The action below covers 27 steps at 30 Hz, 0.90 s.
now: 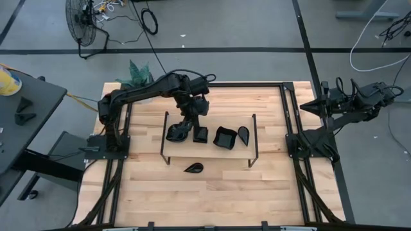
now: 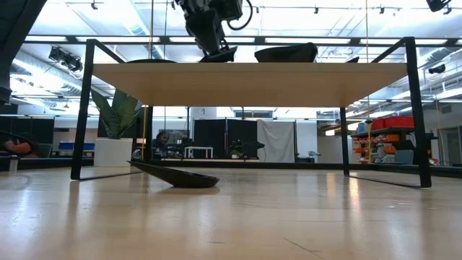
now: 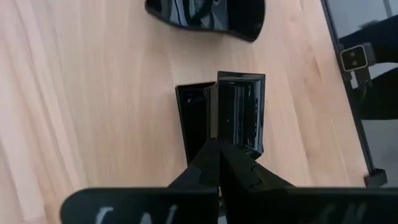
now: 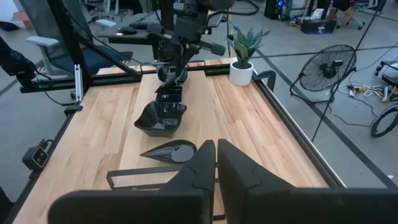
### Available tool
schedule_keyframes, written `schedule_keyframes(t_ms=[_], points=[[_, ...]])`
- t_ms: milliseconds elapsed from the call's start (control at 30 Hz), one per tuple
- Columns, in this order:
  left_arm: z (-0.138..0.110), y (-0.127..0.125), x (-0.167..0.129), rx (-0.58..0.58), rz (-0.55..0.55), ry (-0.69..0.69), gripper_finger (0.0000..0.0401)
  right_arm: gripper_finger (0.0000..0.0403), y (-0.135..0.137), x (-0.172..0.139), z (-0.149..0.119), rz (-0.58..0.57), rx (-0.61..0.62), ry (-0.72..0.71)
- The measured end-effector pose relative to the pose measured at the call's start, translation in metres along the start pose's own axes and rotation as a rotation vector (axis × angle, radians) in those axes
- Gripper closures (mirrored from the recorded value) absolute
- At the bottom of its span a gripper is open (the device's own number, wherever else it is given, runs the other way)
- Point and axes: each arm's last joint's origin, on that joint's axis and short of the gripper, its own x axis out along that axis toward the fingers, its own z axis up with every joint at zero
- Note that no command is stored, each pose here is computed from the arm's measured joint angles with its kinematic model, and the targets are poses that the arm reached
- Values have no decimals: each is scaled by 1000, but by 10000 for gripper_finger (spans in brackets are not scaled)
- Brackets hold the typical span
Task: Pick & Place Mini shaped plates
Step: Stack the square plate on top of the square plate on the shelf, then stack the drop shaped plate on top of the drop shaped plate on the shelf
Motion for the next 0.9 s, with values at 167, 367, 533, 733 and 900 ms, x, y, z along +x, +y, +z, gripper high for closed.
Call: schedule_keyframes(t_ms=[167, 367, 533, 733, 900], points=[[0, 2, 4, -12, -6, 10, 400, 380, 0, 0, 0, 0, 0, 0], [0, 3, 5, -13, -6, 12, 387, 380, 0, 0, 0, 0, 0, 0], [0, 3, 5, -3, 0, 15, 384, 380, 0, 0, 0, 0, 0, 0], [0, 3, 5, 13, 2, 13, 369, 380, 0, 0, 0, 0, 0, 0], [0, 4, 5, 13, 42, 34, 332, 380, 0, 0, 0, 0, 0, 0]])
